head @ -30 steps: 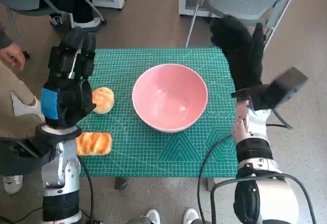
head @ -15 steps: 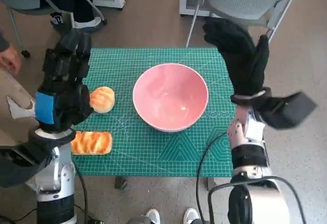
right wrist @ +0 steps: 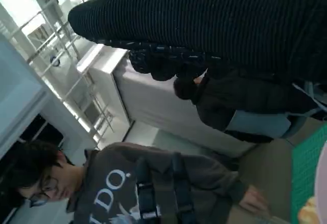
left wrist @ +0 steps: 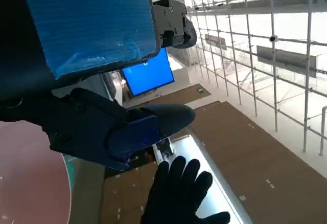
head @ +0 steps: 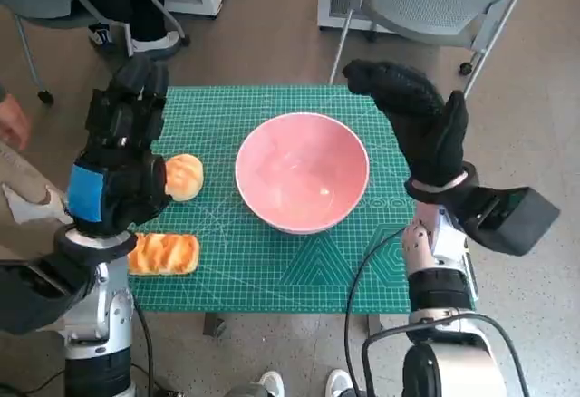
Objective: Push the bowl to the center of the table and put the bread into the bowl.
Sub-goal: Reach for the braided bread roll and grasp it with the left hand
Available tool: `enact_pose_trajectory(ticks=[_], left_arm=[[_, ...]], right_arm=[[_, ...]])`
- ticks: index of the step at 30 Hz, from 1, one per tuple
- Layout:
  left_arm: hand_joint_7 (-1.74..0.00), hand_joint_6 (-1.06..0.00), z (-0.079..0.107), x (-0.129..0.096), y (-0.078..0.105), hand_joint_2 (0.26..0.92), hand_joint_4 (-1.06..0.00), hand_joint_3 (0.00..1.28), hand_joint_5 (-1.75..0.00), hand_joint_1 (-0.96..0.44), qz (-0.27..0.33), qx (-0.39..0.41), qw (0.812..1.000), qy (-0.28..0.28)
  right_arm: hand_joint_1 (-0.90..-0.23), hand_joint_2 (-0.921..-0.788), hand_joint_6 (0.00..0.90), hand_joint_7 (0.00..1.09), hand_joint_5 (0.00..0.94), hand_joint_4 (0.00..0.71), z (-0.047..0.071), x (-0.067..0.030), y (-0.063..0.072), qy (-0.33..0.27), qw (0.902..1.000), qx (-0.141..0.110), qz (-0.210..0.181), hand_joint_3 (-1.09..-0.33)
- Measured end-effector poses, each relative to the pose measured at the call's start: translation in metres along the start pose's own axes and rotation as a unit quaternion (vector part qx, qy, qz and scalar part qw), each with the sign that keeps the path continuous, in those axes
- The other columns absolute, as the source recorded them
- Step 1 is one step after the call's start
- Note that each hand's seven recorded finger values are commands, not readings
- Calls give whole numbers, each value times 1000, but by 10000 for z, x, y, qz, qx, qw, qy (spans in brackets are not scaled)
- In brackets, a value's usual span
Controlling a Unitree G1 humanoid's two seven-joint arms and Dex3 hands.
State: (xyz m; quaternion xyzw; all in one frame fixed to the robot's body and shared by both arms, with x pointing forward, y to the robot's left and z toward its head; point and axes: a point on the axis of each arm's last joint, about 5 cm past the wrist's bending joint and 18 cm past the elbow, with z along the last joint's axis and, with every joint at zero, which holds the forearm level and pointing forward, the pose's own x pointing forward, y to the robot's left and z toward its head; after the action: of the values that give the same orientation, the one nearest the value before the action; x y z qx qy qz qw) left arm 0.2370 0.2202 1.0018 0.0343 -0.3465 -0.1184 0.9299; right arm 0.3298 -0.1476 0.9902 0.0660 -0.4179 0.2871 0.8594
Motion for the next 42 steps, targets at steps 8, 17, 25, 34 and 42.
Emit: enact_pose_trajectory(ticks=[8, 17, 25, 34, 42], left_arm=[[-196, -70, 390, -25, 188, 651, -8, 163, -2, -354, -828, 1869, 9735, 1027], [-33, -276, 682, -103, 253, 664, -40, 13, -12, 56, -1056, 3346, 8960, 2722], [-17, -311, 922, -209, 78, 682, -94, 9, -13, 83, -1209, 4325, 8093, 3787], [-12, -339, 800, -268, -119, 702, -127, 10, -8, 105, -1529, 4375, 7709, 4369], [-6, -343, 596, -264, -153, 708, -130, 9, -2, 100, -1706, 4297, 7447, 4814]], right_arm=[[-682, -921, 138, 156, 4, 113, 24, -3, -4, -44, 10000, -76, -14, -902], [-664, -921, 124, 174, 6, 119, 58, 25, -12, -141, 9998, -159, -22, -917], [-665, -921, 108, 187, 6, 120, 73, 19, 2, -134, 9995, -248, -116, -927], [-660, -921, 98, 206, 5, 121, 20, -37, 60, 0, 9997, -149, -196, -933], [-658, -921, 91, 222, 4, 122, 11, -51, 64, 31, 9997, -110, -218, -933]])
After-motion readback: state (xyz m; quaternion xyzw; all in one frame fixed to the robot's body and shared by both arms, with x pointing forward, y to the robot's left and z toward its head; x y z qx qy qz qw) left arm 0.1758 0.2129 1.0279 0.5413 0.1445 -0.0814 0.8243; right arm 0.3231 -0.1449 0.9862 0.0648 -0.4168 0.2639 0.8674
